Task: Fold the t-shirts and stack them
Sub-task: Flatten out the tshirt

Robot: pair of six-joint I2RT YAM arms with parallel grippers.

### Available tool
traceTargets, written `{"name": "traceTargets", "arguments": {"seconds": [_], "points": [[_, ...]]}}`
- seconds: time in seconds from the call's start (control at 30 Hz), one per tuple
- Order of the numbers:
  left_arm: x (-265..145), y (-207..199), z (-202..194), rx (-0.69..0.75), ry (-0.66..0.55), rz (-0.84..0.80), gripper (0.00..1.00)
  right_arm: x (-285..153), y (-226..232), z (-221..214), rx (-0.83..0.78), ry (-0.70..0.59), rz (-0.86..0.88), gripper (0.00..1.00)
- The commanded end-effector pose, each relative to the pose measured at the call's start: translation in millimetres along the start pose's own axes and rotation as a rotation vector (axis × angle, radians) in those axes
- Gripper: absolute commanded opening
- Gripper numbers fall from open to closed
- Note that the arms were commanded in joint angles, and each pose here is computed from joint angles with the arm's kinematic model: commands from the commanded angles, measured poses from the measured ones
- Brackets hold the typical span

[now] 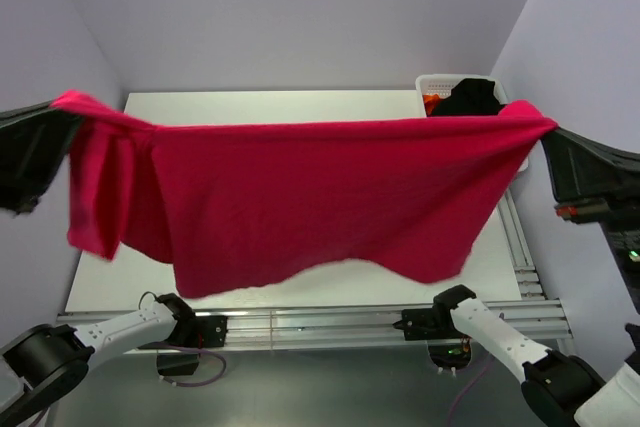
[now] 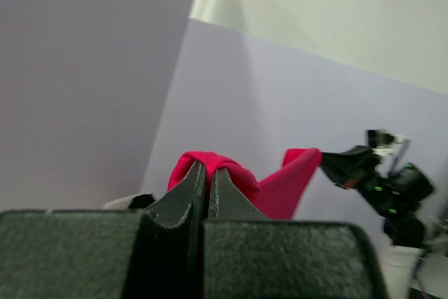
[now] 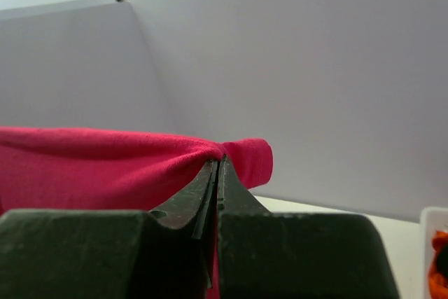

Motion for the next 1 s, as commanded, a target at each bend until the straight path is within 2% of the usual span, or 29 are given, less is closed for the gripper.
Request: {"name": "traceTargets", "arguments": {"seconds": [0.0,0.03,0.1,0.17,0.2,0.27,0.33,0.37,0.43,0.47,0.5,0.53,0.57,0.6,0.63,0.67,0.7,0.73,0.77,0.8,0.83,0.87,0.93,0.97], "points": [[40,45,-15,0.105,-0.048,0.223,0.00,37,-17,-25,-0.049,0.061,-0.146,0.00],[51,65,-29,0.133,-0.023,0.300,0.00,51,-24,-45,-0.057,0.124,-0.219,0.00],[69,93,-40,0.199,-0.062,0.410,0.00,73,-34,-72,-0.065,0.196,-0.299,0.00],[88,135,-67,0.277,-0.073,0.553,0.00,98,-41,-118,-0.062,0.274,-0.342,0.00],[94,164,-91,0.311,-0.033,0.642,0.00,110,-44,-141,-0.059,0.319,-0.354,0.00],[108,203,-112,0.326,0.000,0.677,0.00,131,-52,-197,-0.062,0.428,-0.390,0.00],[106,261,-142,0.294,0.113,0.709,0.00,142,-61,-246,-0.083,0.508,-0.449,0.00],[99,306,-142,0.292,0.100,0.818,0.00,147,-66,-263,-0.100,0.535,-0.474,0.00],[89,366,-161,0.295,0.148,0.886,0.00,162,-77,-315,-0.140,0.634,-0.528,0.00],[81,420,-174,0.282,0.198,0.997,0.00,168,-84,-332,-0.149,0.658,-0.591,0.00],[84,444,-177,0.276,0.210,1.008,0.00,177,-97,-371,-0.168,0.748,-0.628,0.00],[85,469,-180,0.257,0.231,1.043,0.00,187,-105,-383,-0.173,0.757,-0.669,0.00],[74,526,-200,0.191,0.302,1.133,0.00,194,-115,-396,-0.172,0.778,-0.746,0.00],[102,539,-178,0.206,0.248,1.108,0.06,200,-134,-437,-0.200,0.875,-0.806,0.00],[97,561,-184,0.164,0.314,1.214,0.23,218,-144,-437,-0.205,0.877,-0.852,0.00],[87,617,-209,0.100,0.366,1.302,0.70,222,-161,-481,-0.249,0.975,-0.954,0.07],[89,626,-209,0.034,0.332,1.261,0.99,227,-176,-491,-0.252,1.012,-1.032,0.19],[89,635,-201,-0.007,0.249,1.234,0.99,249,-184,-475,-0.243,1.011,-1.076,0.36],[72,652,-196,-0.065,0.217,1.298,1.00,256,-193,-481,-0.232,1.014,-1.132,0.64],[86,652,-182,-0.049,0.189,1.280,1.00,256,-204,-506,-0.261,1.060,-1.186,0.69],[88,654,-183,-0.049,0.200,1.285,0.99,266,-212,-491,-0.240,1.023,-1.205,0.71],[91,655,-192,-0.039,0.239,1.286,1.00,270,-215,-490,-0.228,1.003,-1.200,0.90],[99,646,-196,-0.019,0.264,1.262,0.99,275,-219,-493,-0.201,0.957,-1.143,1.00],[107,632,-191,-0.006,0.261,1.238,0.99,274,-218,-491,-0.212,0.960,-1.116,1.00]]}}
Point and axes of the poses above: each gripper's point midway between its finger pads, its own x axis out along the fingers, its own y axis along the line the jaws close on, z = x × y, the point moved 10 cm from there along -x, back along the fingers, and after that the axes turned 14 degrees about -x, right-handed, at the moved point
